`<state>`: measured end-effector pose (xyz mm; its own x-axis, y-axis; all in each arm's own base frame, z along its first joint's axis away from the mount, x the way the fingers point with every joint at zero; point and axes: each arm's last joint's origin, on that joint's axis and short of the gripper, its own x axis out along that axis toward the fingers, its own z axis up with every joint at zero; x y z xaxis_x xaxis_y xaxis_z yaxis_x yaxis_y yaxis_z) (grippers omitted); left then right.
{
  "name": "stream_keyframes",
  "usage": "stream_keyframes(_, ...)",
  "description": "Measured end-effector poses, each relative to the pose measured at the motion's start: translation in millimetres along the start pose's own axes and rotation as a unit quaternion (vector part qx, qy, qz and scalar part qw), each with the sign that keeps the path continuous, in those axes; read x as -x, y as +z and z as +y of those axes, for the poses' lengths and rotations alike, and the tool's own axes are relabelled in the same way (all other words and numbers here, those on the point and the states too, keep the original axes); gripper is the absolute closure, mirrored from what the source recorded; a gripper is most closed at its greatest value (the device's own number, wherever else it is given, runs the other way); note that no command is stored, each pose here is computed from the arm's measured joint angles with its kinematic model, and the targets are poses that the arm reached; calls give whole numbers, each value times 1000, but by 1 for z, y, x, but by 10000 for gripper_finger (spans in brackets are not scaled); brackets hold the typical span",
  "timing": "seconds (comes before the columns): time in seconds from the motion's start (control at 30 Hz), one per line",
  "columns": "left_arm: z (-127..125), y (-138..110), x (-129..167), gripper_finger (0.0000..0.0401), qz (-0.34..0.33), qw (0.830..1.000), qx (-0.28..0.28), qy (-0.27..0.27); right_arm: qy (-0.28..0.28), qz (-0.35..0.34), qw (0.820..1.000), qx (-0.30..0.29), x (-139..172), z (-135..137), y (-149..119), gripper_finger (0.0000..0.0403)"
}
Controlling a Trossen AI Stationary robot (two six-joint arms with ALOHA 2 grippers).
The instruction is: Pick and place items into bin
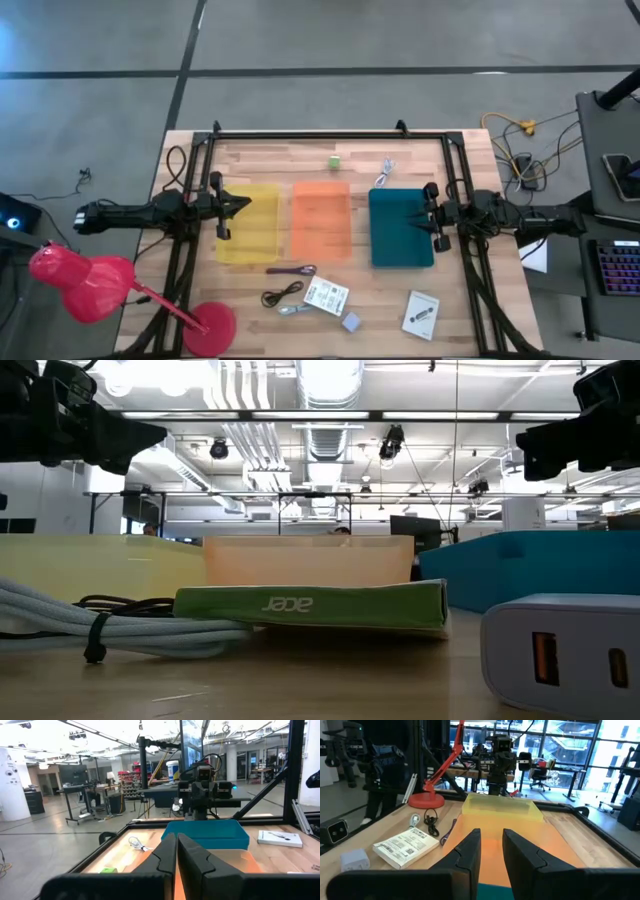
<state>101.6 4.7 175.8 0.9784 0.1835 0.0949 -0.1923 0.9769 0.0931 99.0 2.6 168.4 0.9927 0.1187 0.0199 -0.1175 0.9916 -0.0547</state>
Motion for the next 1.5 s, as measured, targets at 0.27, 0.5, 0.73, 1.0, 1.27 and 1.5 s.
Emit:
stream_keyframes(0.27,0,0,0,401,0,1000,0,0,-22,-182,983,-21,6,-2,35,335)
stream_keyframes(0.5,0,0,0,401,1,1000,0,0,36,-67,951,-298,-12,-1,18,335)
stream_keyframes(0.73,0,0,0,401,0,1000,0,0,147,262,852,-429,-36,12,45,335)
stream_keyframes(1.0,1,7,0,401,-36,999,8,4,45,439,740,-507,-53,14,104,335)
stream_keyframes(1.27,6,41,9,401,-215,956,201,-11,-60,150,857,-490,-112,-10,199,335)
stream_keyframes(1.5,11,59,21,401,-323,912,253,-27,-374,237,779,-445,-135,-71,189,329)
